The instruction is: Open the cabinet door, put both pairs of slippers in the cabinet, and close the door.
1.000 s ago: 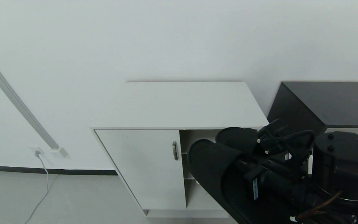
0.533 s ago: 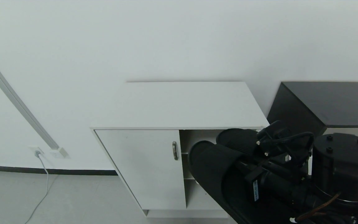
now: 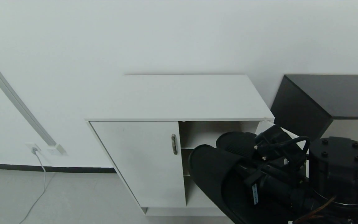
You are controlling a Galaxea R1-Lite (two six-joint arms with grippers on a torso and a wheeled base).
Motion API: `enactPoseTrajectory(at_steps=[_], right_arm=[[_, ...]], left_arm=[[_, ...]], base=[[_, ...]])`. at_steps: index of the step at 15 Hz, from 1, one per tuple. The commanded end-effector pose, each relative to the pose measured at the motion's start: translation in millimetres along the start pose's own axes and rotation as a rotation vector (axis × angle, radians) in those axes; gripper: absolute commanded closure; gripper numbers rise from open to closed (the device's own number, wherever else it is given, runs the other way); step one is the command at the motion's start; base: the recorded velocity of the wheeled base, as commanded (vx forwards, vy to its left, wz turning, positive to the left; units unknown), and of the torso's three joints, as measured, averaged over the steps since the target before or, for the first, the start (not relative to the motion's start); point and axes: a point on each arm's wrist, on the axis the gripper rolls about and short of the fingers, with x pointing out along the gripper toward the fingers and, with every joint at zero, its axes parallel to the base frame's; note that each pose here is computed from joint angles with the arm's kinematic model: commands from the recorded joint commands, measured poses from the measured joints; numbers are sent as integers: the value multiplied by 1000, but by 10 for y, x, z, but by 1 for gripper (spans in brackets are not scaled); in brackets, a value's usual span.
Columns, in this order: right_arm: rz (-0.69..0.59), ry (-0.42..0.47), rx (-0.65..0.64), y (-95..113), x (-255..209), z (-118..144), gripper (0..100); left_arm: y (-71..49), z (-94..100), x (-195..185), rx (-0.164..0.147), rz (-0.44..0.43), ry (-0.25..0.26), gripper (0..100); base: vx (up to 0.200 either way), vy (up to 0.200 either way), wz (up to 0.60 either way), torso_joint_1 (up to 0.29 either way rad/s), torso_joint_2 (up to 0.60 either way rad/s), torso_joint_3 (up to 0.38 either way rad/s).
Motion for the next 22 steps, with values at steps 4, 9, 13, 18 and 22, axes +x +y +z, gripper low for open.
enactPoseTrajectory(at_steps=[4,9,13,18,22], right_arm=[[4,8,-1,7,16,-18,100],[5,12,-3,10,21,-29,100],[2,18,-6,15,38,-40,100],[2,21,-6,16,41,-48,100],[2,18,-3,16,42,-42,100]], left_arm=[[0,0,0,0,-1,0,100],[0,0,0,0,-1,0,100],[0,4,-1,0,-1,-2,100],[0,0,0,0,-1,0,100],[0,0,0,0,-1,0,100]], base=[[0,0,0,-221,535,309],[0,0,0,-197,516,319],[0,0,0,-167,489,315],[0,0,0,-128,469,335],[0,0,0,-87,453,369]])
